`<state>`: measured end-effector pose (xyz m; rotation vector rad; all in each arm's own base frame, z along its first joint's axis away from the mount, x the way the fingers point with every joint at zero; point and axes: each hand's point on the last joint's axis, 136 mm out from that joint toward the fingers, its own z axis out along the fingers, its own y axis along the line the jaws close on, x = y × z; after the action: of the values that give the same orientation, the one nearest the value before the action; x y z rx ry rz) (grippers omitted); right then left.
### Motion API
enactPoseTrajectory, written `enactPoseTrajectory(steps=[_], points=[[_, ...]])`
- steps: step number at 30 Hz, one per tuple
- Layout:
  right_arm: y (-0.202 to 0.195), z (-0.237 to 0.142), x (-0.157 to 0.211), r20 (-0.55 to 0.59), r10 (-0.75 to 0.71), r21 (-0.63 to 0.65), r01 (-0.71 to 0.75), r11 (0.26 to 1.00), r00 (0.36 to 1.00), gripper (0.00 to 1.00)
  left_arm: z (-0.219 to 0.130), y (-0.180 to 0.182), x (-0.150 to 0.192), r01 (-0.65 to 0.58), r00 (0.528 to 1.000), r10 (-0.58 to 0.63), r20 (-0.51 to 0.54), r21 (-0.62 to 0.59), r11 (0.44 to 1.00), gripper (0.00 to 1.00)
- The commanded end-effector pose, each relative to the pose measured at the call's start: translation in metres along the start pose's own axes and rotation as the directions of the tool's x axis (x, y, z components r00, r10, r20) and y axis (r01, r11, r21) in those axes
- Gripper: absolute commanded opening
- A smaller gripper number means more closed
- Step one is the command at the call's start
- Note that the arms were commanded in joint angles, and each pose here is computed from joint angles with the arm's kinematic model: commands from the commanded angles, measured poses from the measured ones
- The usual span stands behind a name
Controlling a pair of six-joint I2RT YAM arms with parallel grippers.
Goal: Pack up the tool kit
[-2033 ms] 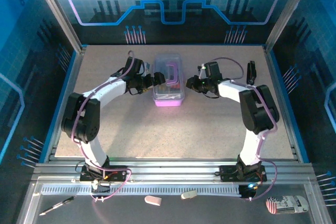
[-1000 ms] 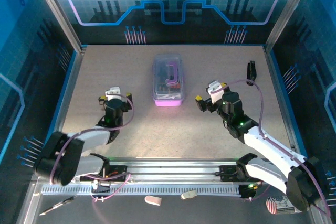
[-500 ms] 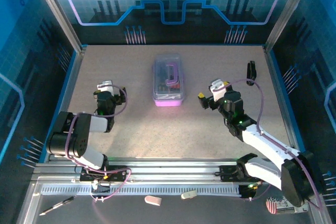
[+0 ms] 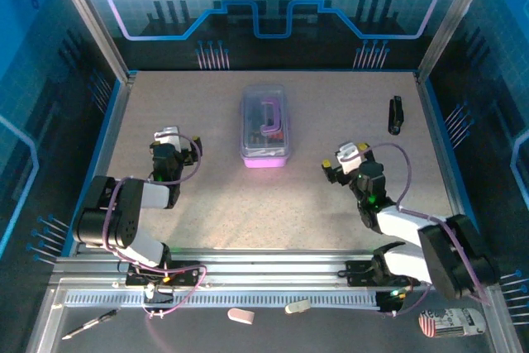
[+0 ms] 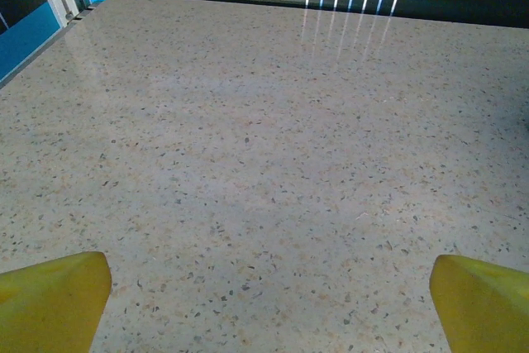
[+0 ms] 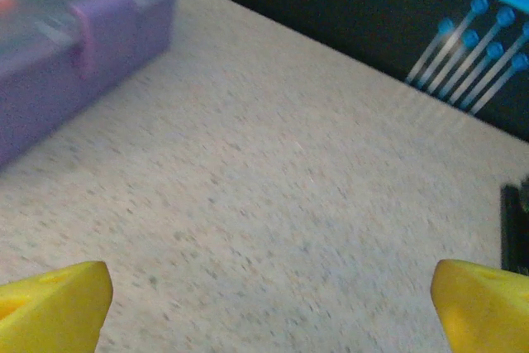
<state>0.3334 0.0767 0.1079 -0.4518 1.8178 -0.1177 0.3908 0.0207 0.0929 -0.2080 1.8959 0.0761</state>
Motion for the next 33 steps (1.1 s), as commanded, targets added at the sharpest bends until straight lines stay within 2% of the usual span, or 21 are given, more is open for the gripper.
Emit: enactPoseTrajectory(steps=[1, 4, 6, 8, 13, 15, 16, 33], points=[[-0.019, -0.002, -0.028, 0.184, 0.077, 0.068, -0.091, 0.994, 0.980, 1.00, 0.002, -0.005, -0.005, 0.006, 1.000, -0.006, 0.017, 0.024, 1.000, 0.99], [-0.028, 0.003, -0.015, 0.205, 0.092, 0.115, -0.117, 0.986, 0.974, 1.00, 0.002, -0.006, -0.004, 0.004, 1.000, -0.005, 0.016, 0.025, 1.000, 0.99], [-0.027, 0.017, -0.001, 0.164, 0.110, 0.109, -0.129, 0.986, 0.980, 1.00, 0.001, -0.006, -0.004, 0.004, 1.000, -0.004, 0.016, 0.027, 1.000, 0.99], [-0.034, 0.023, -0.003, 0.156, 0.131, 0.114, -0.149, 0.982, 0.979, 1.00, 0.002, -0.006, -0.005, 0.003, 1.000, -0.003, 0.017, 0.028, 1.000, 0.99], [-0.064, 0.044, 0.007, 0.035, 0.220, 0.254, -0.222, 0.941, 0.975, 1.00, 0.002, -0.007, -0.004, 0.003, 1.000, -0.004, 0.015, 0.030, 1.000, 0.99], [-0.074, 0.053, 0.018, -0.030, 0.305, 0.215, -0.292, 0.932, 0.952, 1.00, 0.002, -0.007, -0.004, 0.004, 1.000, -0.004, 0.016, 0.030, 1.000, 0.99], [-0.077, 0.051, 0.019, -0.016, 0.338, 0.181, -0.330, 0.927, 0.941, 1.00, 0.002, -0.007, -0.004, 0.004, 1.000, -0.004, 0.016, 0.030, 1.000, 0.99], [-0.066, 0.055, 0.014, -0.027, 0.280, 0.167, -0.272, 0.948, 0.960, 1.00, 0.002, -0.007, -0.005, 0.004, 1.000, -0.004, 0.017, 0.032, 0.999, 0.99]])
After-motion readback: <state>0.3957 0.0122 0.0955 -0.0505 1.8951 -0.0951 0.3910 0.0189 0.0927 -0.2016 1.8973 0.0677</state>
